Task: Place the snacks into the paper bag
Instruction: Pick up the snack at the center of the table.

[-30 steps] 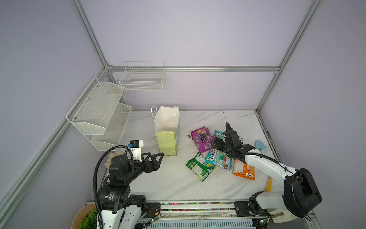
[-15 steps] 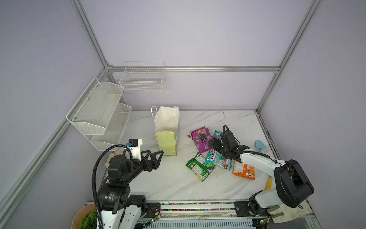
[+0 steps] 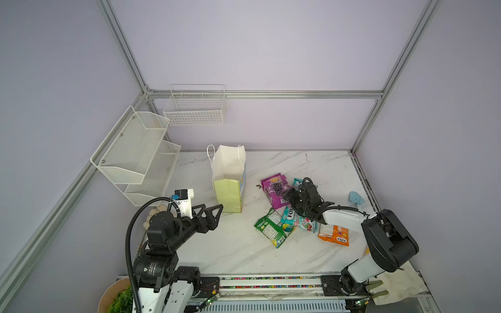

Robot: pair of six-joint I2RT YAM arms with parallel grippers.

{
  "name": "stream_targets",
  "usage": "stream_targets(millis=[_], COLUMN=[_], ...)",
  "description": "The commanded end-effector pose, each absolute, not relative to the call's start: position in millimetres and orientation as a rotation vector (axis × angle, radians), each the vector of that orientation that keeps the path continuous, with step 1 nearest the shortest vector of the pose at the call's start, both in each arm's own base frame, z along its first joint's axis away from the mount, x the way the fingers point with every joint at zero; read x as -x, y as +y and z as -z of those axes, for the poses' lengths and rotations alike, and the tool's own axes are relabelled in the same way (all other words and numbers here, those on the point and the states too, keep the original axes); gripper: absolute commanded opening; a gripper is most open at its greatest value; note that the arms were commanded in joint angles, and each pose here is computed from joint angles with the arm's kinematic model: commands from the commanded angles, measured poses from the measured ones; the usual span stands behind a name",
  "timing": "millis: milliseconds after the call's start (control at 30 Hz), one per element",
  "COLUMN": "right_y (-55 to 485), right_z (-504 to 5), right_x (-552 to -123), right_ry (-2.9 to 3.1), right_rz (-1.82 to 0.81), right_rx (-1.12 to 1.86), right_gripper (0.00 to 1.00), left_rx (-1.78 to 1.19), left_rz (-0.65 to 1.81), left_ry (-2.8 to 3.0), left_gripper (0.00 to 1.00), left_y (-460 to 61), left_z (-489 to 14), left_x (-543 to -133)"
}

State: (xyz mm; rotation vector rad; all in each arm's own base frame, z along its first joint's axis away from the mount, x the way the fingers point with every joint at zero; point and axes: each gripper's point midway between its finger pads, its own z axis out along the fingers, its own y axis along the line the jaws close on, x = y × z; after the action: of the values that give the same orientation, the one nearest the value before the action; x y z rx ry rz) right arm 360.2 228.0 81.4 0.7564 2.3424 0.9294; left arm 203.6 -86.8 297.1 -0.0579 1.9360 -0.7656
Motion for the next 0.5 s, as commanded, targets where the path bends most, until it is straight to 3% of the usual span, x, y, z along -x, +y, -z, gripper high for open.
stream_targets(millis=[0,267,467], right_y=[242,233,224], right_z=[-80,-47,-37], right_x=[-368,-362,-364], right_ry=[2.33,2.311,2.263], right_rz=[-0.937,-0.823,-0.796], right_rx=[-0.824,-0.99,-1.05], right_gripper=[0.87,0.82,0.52], left_rx=[0.015,0.011,0.015], left_rz=[0.738,0.72,0.702], left_ry=[1.854,1.849,1.845], left_gripper=[0.93,0.93,0.93], left_y=[-86,-84,-82], left_z=[-328,-328,-331], left_x=[-205,-205,-205])
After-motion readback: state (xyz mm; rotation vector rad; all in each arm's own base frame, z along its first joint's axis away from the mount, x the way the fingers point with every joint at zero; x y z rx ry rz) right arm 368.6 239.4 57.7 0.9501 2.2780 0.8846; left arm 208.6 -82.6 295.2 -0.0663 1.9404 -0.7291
